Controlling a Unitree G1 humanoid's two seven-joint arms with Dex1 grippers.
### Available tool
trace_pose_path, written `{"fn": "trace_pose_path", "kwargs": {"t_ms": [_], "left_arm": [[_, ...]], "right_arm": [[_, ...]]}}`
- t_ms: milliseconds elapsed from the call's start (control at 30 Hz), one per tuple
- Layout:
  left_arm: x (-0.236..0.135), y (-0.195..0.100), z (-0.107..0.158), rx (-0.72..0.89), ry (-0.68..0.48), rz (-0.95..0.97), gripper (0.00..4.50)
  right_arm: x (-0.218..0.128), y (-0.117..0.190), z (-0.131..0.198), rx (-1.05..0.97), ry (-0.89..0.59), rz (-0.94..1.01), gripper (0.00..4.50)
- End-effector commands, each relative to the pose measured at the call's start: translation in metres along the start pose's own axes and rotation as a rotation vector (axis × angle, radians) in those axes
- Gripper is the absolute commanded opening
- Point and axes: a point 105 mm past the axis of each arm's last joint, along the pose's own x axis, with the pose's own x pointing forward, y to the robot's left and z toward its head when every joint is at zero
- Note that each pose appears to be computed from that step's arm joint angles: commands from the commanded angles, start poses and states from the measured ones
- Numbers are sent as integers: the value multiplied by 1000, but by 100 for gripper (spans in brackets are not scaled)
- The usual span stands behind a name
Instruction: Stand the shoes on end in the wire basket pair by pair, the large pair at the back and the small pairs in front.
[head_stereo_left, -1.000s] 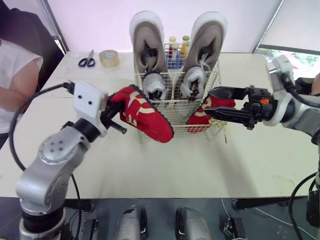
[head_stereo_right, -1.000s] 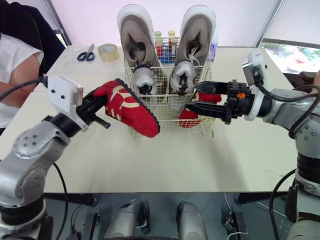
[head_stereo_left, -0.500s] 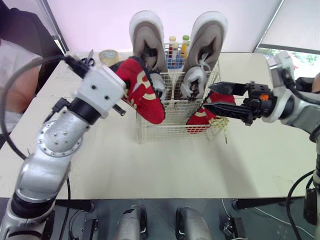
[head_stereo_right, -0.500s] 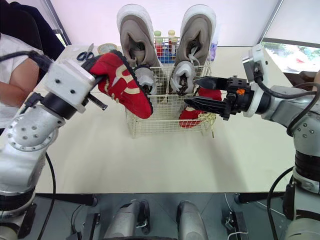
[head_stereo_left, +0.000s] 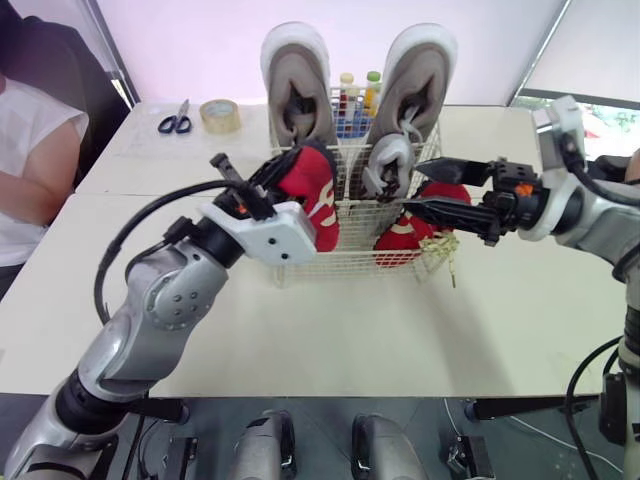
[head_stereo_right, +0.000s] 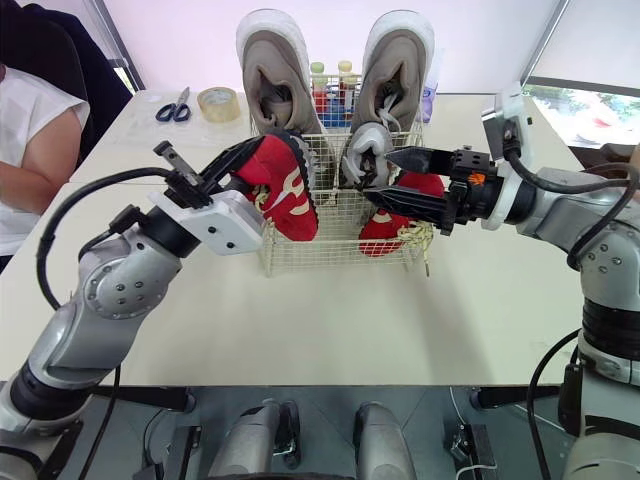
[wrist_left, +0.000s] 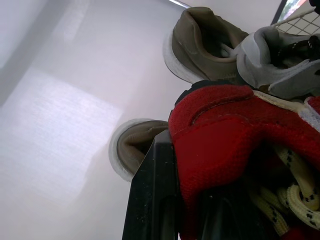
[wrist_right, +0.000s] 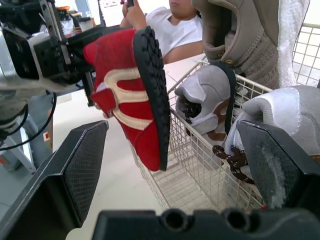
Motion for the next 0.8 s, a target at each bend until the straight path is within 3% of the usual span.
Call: {"fn": "trace_pose_path", "kwargs": {"t_ms": [33, 167, 200, 267, 433, 467, 800], "left_arm": [[-4, -25, -4, -25, 16, -122, 12], [-13, -40, -11, -85, 57, -209, 12], [-14, -43, -12, -95, 65, -227, 84], [-16, -45, -14, -118, 74, -248, 161], [-22, -41, -14, -170, 96, -255, 417], [-24, -38, -15, -190, 108, -251, 447], [-70, -29, -8, -486, 183, -369, 447]], "right_arm": [[-4, 4, 13, -56, -46, -6, 450], [-6, 4, 12, -56, -47, -11, 450], [-6, 4, 12, -55, -47, -12, 450], [-7, 4, 11, -55, -49, -13, 450], [-5, 4, 9, -52, -53, -10, 450], [-6, 3, 8, -51, -52, -9, 450], [1, -2, 4, -37, -56, 10, 450]]}}
